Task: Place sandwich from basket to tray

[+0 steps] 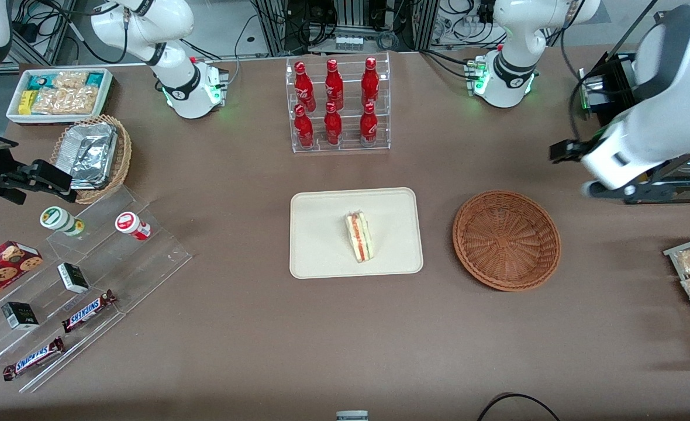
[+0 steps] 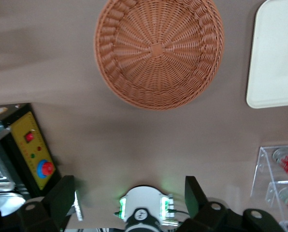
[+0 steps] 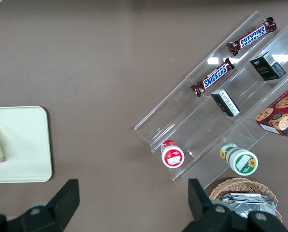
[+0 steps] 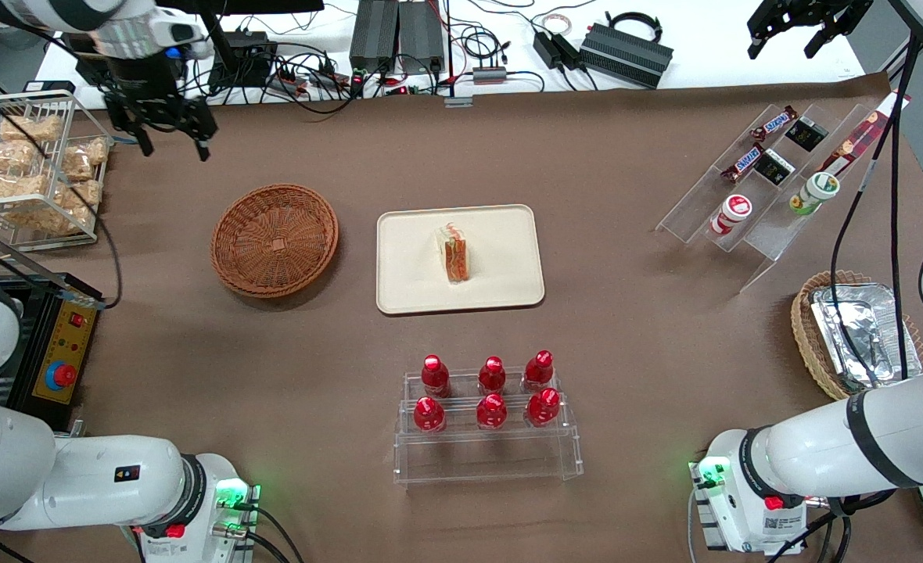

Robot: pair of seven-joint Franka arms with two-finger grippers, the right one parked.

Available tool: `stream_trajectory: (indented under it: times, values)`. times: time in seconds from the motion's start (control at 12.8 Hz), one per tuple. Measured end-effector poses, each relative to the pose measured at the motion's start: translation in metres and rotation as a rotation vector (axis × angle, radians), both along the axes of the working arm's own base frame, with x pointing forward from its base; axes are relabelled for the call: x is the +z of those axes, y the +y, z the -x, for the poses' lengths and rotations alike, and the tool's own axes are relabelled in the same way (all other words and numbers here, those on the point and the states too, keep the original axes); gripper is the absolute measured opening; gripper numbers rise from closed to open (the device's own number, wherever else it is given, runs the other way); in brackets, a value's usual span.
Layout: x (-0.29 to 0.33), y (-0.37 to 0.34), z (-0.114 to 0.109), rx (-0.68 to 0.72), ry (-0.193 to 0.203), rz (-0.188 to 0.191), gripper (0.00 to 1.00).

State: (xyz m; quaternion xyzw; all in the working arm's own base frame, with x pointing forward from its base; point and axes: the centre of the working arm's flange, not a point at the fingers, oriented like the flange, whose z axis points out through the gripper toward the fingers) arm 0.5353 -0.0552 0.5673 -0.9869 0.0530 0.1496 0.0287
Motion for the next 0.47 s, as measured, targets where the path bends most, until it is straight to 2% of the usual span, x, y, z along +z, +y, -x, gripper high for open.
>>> stream_trajectory:
  times: [0.16,0.47]
  values:
    - [0.021,0.023,0.005,-0.003,-0.028,0.012,1.0]
    - [0.048,0.052,0.01,0.049,-0.083,0.009,1.0]
